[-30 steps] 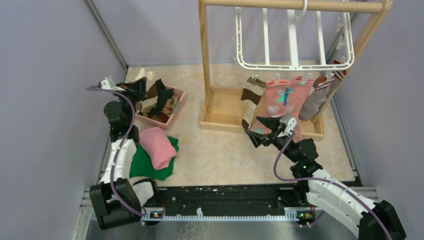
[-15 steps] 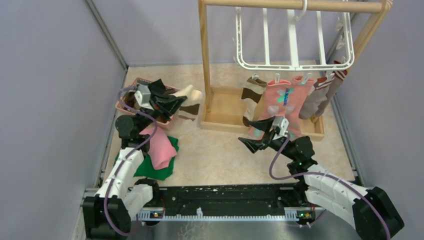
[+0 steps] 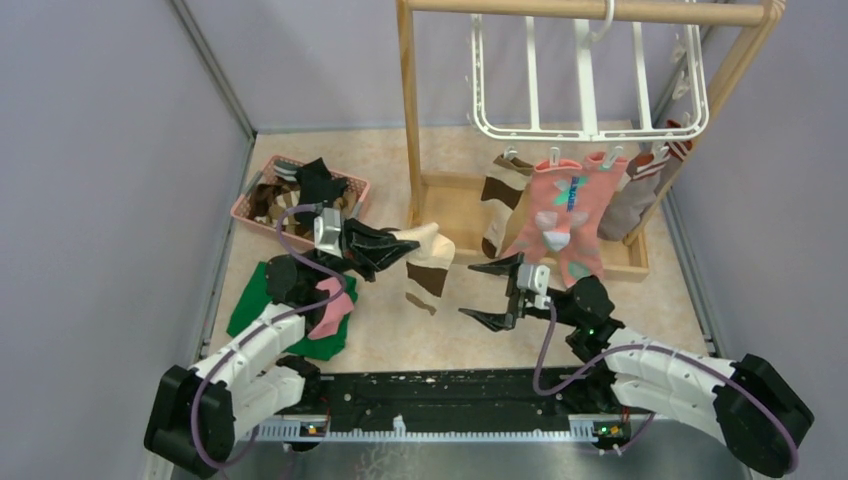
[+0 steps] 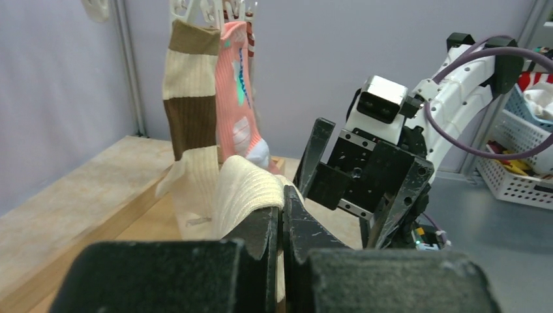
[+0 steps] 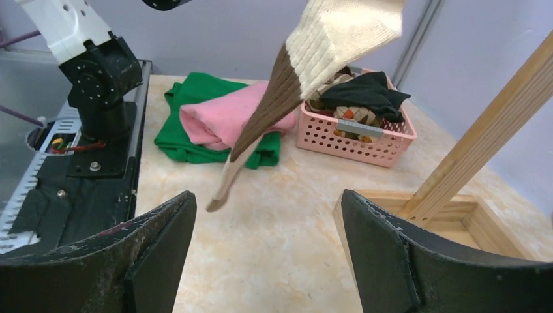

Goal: Clip the socks to the hanger
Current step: Pick up the sock from the bin.

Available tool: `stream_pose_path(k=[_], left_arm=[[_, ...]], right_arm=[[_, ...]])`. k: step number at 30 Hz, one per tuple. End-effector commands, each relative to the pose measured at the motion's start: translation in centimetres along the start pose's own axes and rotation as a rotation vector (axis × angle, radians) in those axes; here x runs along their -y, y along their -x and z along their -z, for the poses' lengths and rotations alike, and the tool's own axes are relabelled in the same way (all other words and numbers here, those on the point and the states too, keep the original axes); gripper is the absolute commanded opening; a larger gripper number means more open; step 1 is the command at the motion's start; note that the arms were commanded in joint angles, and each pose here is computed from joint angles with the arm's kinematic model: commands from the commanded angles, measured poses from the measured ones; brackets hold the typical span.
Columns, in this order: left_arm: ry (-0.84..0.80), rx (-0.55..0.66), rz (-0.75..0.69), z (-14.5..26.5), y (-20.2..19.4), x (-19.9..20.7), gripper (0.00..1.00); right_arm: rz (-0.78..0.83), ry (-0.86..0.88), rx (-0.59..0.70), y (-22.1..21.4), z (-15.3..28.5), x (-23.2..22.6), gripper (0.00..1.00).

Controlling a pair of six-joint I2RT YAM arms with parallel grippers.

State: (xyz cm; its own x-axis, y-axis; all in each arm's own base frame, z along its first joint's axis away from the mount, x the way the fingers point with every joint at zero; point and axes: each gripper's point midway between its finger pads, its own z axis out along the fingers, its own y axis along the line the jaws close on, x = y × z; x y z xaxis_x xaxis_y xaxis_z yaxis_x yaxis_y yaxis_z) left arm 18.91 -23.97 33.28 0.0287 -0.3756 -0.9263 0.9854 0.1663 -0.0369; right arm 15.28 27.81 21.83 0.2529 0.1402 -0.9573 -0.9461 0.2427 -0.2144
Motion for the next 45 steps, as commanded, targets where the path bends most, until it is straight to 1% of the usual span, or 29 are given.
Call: stream_pose_path(k=[1,4,9,15,17,18,21,22,24,25,27,30,32,36,38,41,44,45], left_arm=[[-0.048,0.112,-0.032,-0.3,1.6,1.7,0.00],[-0.053,0.126,-0.021,-0.6,1.4,2.0,0.00],[-0.074,0.148,-0.008,-1.1,1.3,2.6,0.00],[-0.081,0.158,0.009,-1.4,1.0,2.9,0.00],[-0.082,0.156,0.020,-1.5,0.7,2.9,0.00],[-0.078,0.157,0.025,-1.5,0.6,2.8,0.00],[-0.048,0.154,0.028,-1.4,0.1,2.2,0.00],[-0.028,0.153,0.031,-1.4,0.0,1.8,0.00],[0.044,0.142,0.054,-1.3,-0.6,0.5,0.00],[0.090,0.131,0.056,-1.3,-1.0,-0.4,0.01],[0.184,0.083,0.067,-1.0,-2.4,-2.3,0.10],[0.276,0.018,0.057,-0.6,-4.3,-4.4,0.30],[0.297,-0.022,0.052,-0.4,-5.5,-5.1,0.40],[0.316,-0.082,0.046,0.6,-7.6,-5.2,0.66],[0.329,-0.088,0.020,1.6,-8.2,-4.9,0.71],[0.341,-0.069,-0.050,3.2,-7.9,-3.8,0.78],[0.315,-0.055,-0.121,4.6,-8.0,-2.2,0.82],[0.284,-0.043,-0.161,4.9,-7.8,-1.3,0.82]], right_arm=[[0.055,0.012,0.026,1.2,-1.3,0.4,0.81],[0.028,0.053,0.032,0.8,-2.3,-0.8,0.80],[-0.009,0.025,0.026,-0.2,-3.4,-0.8,0.76],[-0.049,-0.025,0.044,-0.3,-4.2,-0.1,0.59],[-0.064,-0.037,0.056,-0.2,-4.4,0.1,0.51],[-0.073,-0.037,0.059,-0.2,-4.5,0.1,0.43],[-0.085,-0.019,0.059,-0.1,-4.6,-0.2,0.17],[-0.085,-0.009,0.057,0.0,-4.6,-0.3,0.10],[-0.089,0.025,0.053,0.3,-4.5,-1.0,0.00],[-0.090,0.047,0.051,0.5,-4.3,-1.4,0.00],[-0.090,0.086,0.056,1.1,-4.0,-2.2,0.00],[-0.117,0.110,0.087,2.2,-3.3,-3.0,0.00],[-0.122,0.084,0.110,2.8,-2.8,-2.7,0.00],[-0.132,-0.028,0.152,4.3,-1.9,-1.2,0.00],[-0.150,-0.104,0.178,5.0,-1.3,-0.1,0.00],[-0.194,-0.216,0.220,5.6,-0.1,1.5,0.00],[-0.224,-0.297,0.263,6.1,1.0,2.5,0.00],[-0.234,-0.320,0.273,6.1,1.3,2.8,0.00]])
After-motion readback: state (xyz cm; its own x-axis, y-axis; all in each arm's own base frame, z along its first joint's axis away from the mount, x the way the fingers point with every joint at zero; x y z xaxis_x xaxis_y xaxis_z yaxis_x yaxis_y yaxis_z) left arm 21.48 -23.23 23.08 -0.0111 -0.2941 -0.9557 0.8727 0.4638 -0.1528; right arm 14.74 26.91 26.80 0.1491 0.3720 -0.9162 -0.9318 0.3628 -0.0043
